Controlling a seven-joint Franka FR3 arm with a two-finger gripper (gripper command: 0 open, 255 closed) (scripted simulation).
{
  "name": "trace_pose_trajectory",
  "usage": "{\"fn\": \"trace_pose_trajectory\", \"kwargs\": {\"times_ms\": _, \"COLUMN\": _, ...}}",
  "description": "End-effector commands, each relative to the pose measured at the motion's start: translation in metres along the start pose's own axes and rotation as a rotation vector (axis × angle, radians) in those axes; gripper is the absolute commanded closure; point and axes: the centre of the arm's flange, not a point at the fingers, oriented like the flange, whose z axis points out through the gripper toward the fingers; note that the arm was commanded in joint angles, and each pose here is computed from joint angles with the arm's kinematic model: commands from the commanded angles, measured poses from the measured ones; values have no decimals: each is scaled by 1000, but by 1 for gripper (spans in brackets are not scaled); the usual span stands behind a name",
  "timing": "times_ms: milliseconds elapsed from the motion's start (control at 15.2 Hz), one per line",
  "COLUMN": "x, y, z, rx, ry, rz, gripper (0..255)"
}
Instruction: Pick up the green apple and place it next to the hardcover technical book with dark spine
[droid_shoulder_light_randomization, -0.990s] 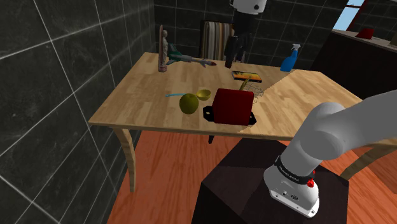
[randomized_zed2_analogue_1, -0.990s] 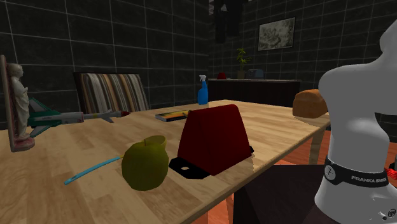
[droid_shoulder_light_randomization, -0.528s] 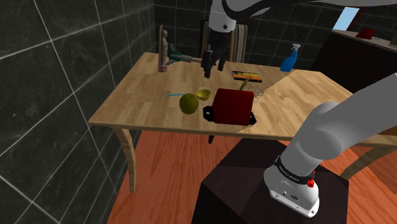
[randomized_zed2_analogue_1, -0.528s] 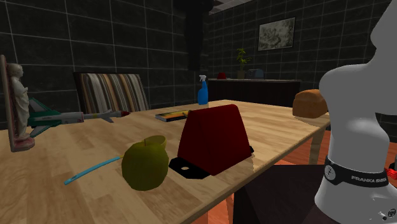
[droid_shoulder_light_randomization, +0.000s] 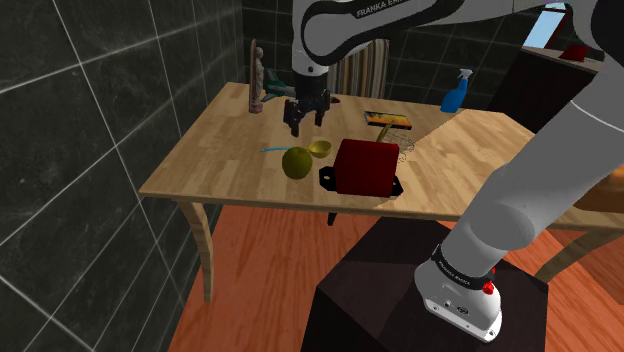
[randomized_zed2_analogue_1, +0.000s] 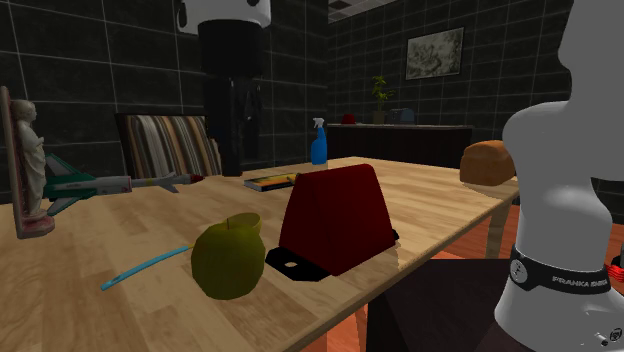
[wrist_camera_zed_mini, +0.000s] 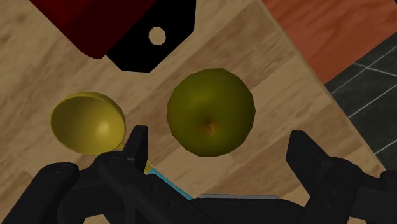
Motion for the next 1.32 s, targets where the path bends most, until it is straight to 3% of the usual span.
{"fn": "trace_pose_trajectory", "kwargs": {"times_ms": 0, "x": 22, "y": -3, "z": 16, "rx": -4, "ry": -5, "rz": 23, "gripper": 0}}
{"fn": "trace_pose_trajectory", "kwargs": {"times_ms": 594, "x": 28, "y": -4, "z": 60, "rx": -5, "ry": -7, "rz": 29, "gripper": 0}}
{"fn": "trace_pose_trajectory", "kwargs": {"times_ms": 1056, "x": 28, "y": -3, "z": 60, "rx": -5, "ry": -7, "rz": 29, "gripper": 0}}
{"fn": "trace_pose_trajectory", "kwargs": {"times_ms": 1122, "x": 28, "y": -3, "z": 60, "rx": -5, "ry": -7, "rz": 29, "gripper": 255}}
{"fn": "trace_pose_trajectory", "kwargs": {"times_ms": 1254, "x": 28, "y": -3, "z": 60, "rx": -5, "ry": -7, "rz": 29, "gripper": 255}}
